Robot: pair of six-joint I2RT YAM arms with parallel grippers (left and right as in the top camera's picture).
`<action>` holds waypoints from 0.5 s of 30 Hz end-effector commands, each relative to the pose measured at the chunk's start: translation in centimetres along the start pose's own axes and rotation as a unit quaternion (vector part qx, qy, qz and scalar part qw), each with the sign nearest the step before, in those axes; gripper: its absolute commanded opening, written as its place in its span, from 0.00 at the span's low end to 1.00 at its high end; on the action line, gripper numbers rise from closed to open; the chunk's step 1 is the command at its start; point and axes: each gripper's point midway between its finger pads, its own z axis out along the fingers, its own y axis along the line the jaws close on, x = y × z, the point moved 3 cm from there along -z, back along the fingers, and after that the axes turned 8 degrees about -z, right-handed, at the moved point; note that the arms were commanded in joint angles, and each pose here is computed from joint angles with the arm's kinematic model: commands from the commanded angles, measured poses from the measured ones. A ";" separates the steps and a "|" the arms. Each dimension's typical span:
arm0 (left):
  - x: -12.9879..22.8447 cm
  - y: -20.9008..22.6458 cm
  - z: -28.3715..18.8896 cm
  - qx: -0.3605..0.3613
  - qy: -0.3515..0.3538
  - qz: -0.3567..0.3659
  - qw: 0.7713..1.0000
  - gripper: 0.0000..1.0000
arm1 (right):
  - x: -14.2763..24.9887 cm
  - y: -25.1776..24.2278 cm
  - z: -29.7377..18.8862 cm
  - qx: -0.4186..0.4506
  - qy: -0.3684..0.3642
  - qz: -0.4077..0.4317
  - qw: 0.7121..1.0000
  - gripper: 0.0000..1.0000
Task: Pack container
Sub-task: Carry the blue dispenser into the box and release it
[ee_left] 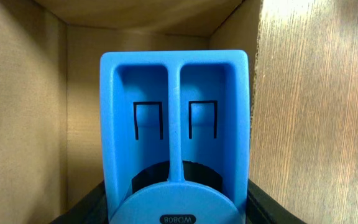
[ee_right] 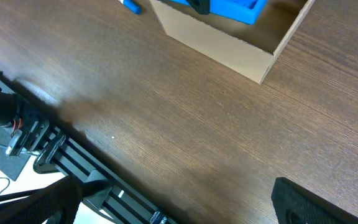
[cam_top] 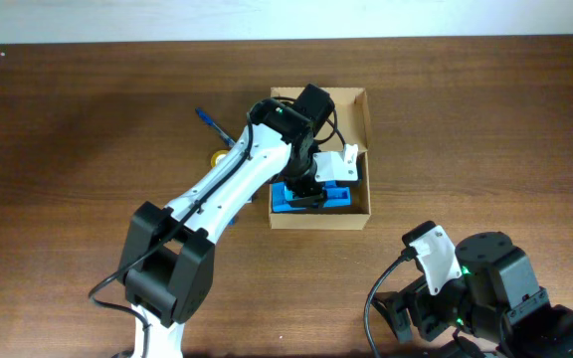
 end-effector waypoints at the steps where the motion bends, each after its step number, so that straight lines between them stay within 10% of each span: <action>1: 0.2 0.4 0.1 -0.017 0.012 0.009 1.000 0.51 | -0.3 0.1 -0.4 0.000 -0.009 -0.004 1.000 0.99; 15: -1.1 0.1 0.5 -0.023 -0.003 0.029 0.999 0.41 | -0.3 0.1 -0.4 0.000 -0.009 -0.004 1.000 0.99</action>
